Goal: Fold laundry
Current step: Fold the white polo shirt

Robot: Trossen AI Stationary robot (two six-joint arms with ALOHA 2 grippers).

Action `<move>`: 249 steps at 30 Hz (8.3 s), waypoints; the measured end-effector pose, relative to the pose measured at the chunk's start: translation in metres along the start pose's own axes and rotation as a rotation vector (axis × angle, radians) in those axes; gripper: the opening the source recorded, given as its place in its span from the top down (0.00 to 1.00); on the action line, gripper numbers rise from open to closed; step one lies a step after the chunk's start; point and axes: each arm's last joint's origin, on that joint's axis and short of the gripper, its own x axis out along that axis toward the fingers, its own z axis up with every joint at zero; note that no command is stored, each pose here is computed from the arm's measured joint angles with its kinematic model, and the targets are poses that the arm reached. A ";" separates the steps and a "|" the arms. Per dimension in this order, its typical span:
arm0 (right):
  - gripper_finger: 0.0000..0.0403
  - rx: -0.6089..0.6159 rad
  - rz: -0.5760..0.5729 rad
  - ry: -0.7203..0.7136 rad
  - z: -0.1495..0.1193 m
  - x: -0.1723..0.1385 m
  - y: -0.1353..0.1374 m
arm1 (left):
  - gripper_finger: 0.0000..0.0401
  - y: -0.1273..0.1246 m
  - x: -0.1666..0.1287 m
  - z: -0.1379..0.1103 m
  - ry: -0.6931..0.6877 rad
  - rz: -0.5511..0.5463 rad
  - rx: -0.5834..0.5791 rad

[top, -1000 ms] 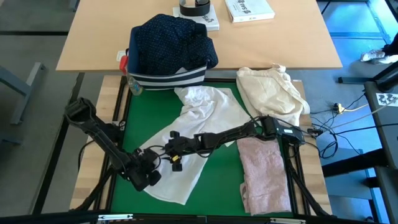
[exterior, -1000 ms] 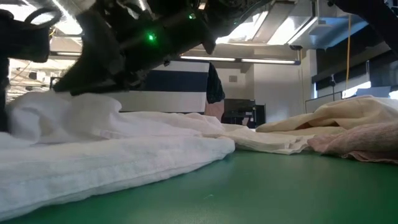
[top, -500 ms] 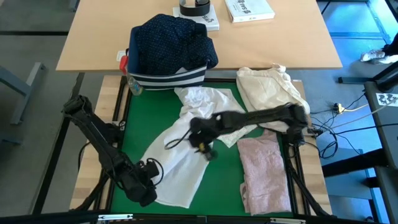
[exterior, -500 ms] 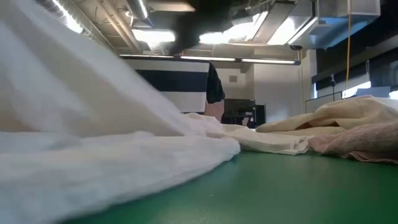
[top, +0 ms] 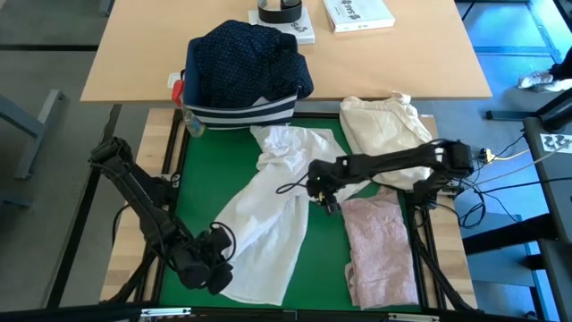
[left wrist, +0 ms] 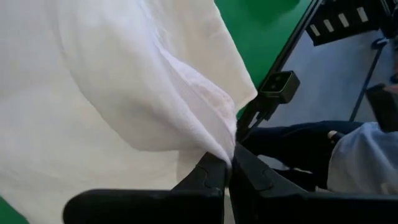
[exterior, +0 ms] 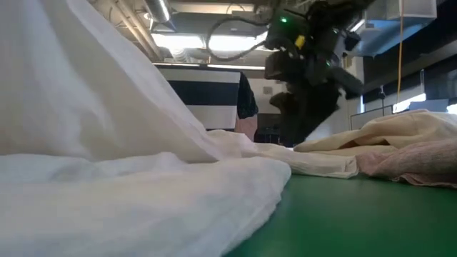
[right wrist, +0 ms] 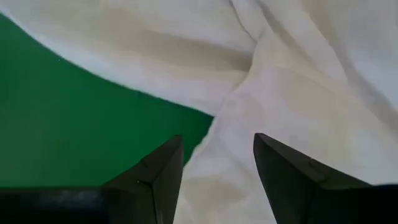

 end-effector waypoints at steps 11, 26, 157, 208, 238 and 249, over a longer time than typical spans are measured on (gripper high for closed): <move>0.51 0.093 -0.097 -0.020 -0.015 0.023 -0.001 | 1.00 0.004 -0.001 -0.005 0.043 0.039 -0.006; 0.95 0.016 -0.137 0.107 -0.012 0.024 -0.004 | 1.00 0.008 -0.014 -0.010 0.089 0.045 -0.121; 0.70 0.187 0.006 -0.094 0.035 0.028 0.048 | 0.63 0.066 0.084 -0.042 0.053 0.213 0.028; 0.70 0.124 0.056 0.001 0.036 0.050 0.048 | 0.71 0.074 0.042 -0.033 0.305 0.194 0.114; 0.70 0.648 -0.392 -0.135 -0.021 0.053 -0.159 | 0.64 0.071 0.120 -0.064 0.233 0.229 -0.091; 0.70 0.825 -0.605 0.011 -0.071 0.002 -0.200 | 0.66 0.083 0.098 -0.041 0.289 0.349 0.005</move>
